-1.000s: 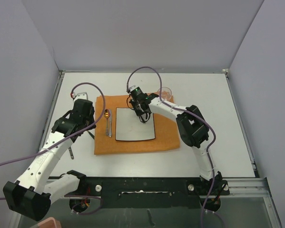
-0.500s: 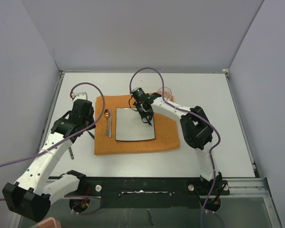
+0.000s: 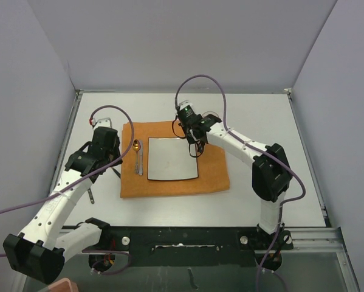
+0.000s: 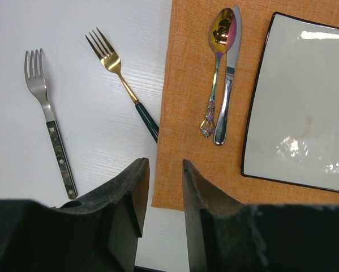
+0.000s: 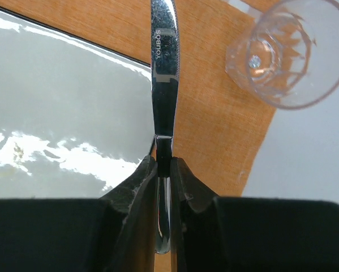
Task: Set the dinner table for one person
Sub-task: Pick up the knife with the napkin, then place the knife on the napkin.
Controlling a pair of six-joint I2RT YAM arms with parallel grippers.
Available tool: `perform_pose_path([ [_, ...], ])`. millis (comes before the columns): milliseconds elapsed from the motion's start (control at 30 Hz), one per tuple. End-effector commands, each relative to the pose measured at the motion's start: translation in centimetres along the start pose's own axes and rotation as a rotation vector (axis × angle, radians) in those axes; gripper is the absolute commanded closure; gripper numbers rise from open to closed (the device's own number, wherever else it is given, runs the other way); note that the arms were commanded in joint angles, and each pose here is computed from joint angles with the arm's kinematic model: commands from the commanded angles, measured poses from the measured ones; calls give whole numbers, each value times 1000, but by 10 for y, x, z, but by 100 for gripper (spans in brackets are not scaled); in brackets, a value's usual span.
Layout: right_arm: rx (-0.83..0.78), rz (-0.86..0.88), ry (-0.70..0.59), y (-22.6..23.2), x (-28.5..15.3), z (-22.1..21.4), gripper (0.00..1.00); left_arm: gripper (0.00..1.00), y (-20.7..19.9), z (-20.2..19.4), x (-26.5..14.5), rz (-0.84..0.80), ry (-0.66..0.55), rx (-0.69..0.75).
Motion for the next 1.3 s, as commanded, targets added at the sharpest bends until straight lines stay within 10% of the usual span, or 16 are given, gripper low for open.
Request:
perform_pose_path([
  [0, 101, -137, -65, -27, -27, 0, 100, 71, 0, 16, -9, -24, -88, -51],
  [1267, 273, -316, 135, -50, 13, -76, 100, 71, 8, 23, -26, 0, -119, -71],
])
Point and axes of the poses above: each gripper's point midway between its finger pads, its own x axis out along the fingers, its own y axis along the line the jaws close on, z = x × y, the point moved 10 cm from there along -x, back along the fingers, and after that the axes turned 15 degrees about x, right-handed, at the moved point
